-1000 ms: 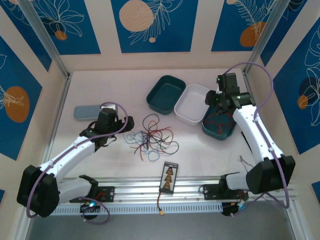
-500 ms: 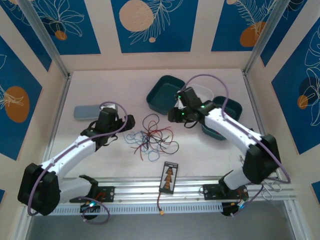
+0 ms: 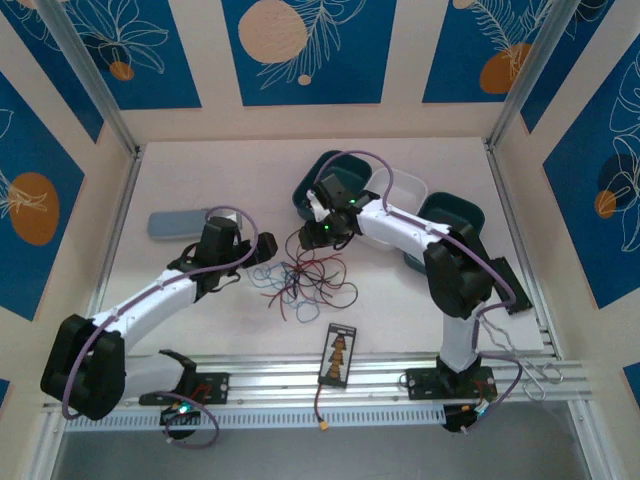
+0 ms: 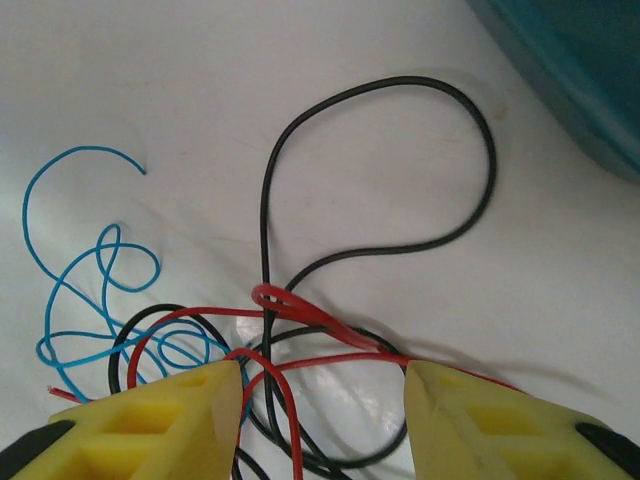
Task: Untangle the cables
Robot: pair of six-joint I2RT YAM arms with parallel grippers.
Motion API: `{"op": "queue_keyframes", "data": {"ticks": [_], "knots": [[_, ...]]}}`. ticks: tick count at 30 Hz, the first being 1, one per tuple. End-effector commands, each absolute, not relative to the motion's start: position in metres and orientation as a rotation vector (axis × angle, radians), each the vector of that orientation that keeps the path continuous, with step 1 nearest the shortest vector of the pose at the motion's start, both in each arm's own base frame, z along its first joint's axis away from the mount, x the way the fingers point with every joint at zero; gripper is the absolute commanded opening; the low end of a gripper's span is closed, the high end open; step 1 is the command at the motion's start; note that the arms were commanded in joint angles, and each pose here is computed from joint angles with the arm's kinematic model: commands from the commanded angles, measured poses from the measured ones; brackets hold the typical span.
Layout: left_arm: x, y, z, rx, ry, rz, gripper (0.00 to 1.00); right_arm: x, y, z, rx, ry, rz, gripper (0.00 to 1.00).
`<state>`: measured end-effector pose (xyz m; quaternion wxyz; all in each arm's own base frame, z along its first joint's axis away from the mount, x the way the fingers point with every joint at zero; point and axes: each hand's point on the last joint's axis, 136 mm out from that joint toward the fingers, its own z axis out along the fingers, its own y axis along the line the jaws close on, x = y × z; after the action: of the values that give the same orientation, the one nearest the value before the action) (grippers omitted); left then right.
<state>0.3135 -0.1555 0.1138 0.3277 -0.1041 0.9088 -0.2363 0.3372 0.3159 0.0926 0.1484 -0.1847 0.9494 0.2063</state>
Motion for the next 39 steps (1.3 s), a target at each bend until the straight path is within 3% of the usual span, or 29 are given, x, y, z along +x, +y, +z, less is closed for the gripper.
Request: {"op": "queue_keyframes", "data": {"ticks": [1, 11, 14, 18, 22, 29, 39], "knots": [[0.315, -0.162, 0.110, -0.283, 2.392, -0.679, 1.00, 0.335, 0.331, 0.087, -0.617, 2.742, 0.680, 0.47], [0.316, -0.179, 0.093, -0.289, 2.444, -0.779, 0.98, 0.343, 0.340, 0.064, -0.658, 2.778, 0.657, 0.43], [0.315, -0.186, 0.088, -0.284, 2.459, -0.809, 0.92, 0.342, 0.342, 0.067, -0.664, 2.771, 0.660, 0.34], [0.313, -0.191, 0.080, -0.278, 2.482, -0.823, 0.87, 0.343, 0.343, 0.077, -0.664, 2.755, 0.670, 0.12], [0.311, -0.198, 0.074, -0.264, 2.495, -0.843, 0.83, 0.343, 0.345, 0.088, -0.661, 2.726, 0.687, 0.00], [0.309, -0.206, 0.064, -0.257, 2.514, -0.867, 0.68, 0.349, 0.348, 0.112, -0.602, 2.668, 0.706, 0.00], [0.315, -0.206, 0.067, -0.250, 2.490, -0.862, 0.35, 0.356, 0.336, 0.186, -0.530, 2.492, 0.689, 0.00]]}}
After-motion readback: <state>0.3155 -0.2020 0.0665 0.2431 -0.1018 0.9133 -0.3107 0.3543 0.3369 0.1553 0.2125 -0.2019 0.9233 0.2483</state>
